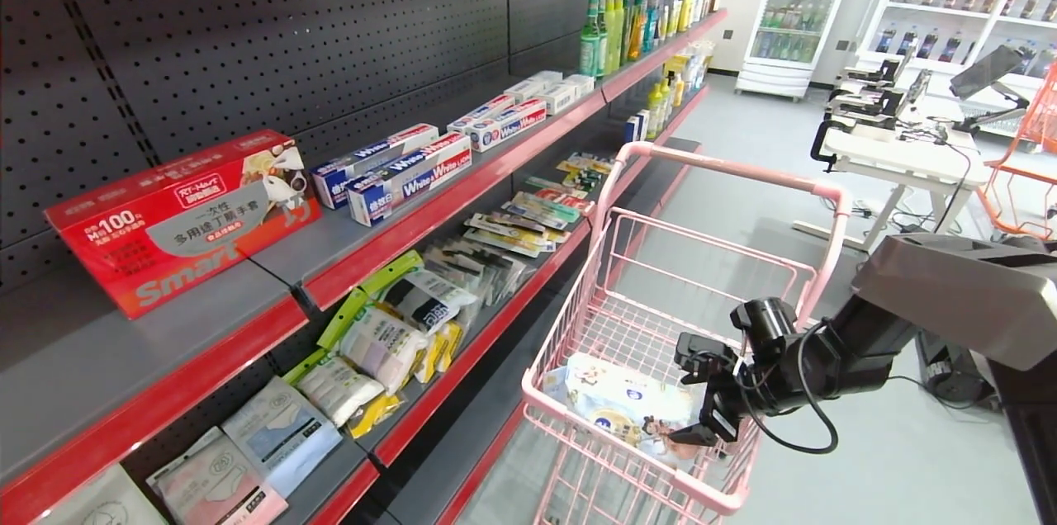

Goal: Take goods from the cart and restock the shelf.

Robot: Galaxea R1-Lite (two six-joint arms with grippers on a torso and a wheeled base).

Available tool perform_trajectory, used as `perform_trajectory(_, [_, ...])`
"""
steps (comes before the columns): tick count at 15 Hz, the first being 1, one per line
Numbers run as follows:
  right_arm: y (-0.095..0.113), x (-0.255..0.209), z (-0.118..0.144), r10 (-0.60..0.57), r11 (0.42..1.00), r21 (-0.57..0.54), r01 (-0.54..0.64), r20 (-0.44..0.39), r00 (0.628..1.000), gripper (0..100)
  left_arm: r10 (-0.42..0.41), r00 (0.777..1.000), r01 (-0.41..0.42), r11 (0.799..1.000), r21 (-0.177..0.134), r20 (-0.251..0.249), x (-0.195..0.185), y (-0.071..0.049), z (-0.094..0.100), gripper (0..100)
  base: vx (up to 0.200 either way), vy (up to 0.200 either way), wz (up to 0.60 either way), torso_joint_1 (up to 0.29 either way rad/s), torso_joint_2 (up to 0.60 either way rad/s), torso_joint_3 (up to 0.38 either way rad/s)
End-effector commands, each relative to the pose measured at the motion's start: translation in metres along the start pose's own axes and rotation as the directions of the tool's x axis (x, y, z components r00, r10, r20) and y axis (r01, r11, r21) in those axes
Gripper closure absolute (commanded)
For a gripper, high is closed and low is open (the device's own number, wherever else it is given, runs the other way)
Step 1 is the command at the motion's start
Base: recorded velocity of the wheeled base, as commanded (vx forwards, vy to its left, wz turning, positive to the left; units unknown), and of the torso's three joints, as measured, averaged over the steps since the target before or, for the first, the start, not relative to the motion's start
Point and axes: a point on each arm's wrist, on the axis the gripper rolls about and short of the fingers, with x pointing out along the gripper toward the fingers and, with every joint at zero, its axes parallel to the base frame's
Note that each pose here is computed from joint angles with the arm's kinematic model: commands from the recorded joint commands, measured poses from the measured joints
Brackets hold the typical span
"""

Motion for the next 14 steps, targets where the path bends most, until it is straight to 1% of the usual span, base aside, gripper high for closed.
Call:
perform_trajectory(1, [0.0000,0.0036,0.0043,0.001,1.000,0.000,-0.001,0.006,1.000,0,0.001,1.000,-0.001,1.000,0.000,-0.001,0.0000,0.0000,0.0000,0,0.000,0.000,0.00,0.000,0.00,0.000])
perform_trajectory(4, [-0.0003,0.0072,0.0068,0.011,1.000,0.016,-0.011,0.019,1.000,0,0.001,1.000,-0.001,1.000,0.000,-0.001,0.0000,0.0000,0.0000,0,0.000,0.000,0.00,0.000,0.00,0.000])
perform_trajectory(6, [0.0064,0.0114,0.0130,0.033,0.998,0.051,-0.034,0.025,0.999,0,0.001,1.000,-0.001,1.000,0.000,-0.001,0.0000,0.0000,0.0000,0,0.000,0.000,0.00,0.000,0.00,0.000])
perform_trajectory(14, [0.0082,0.0124,0.0141,0.037,0.998,0.056,-0.038,0.023,0.999,0,0.001,1.000,-0.001,1.000,0.000,-0.001,0.0000,0.0000,0.0000,0,0.000,0.000,0.00,0.000,0.00,0.000])
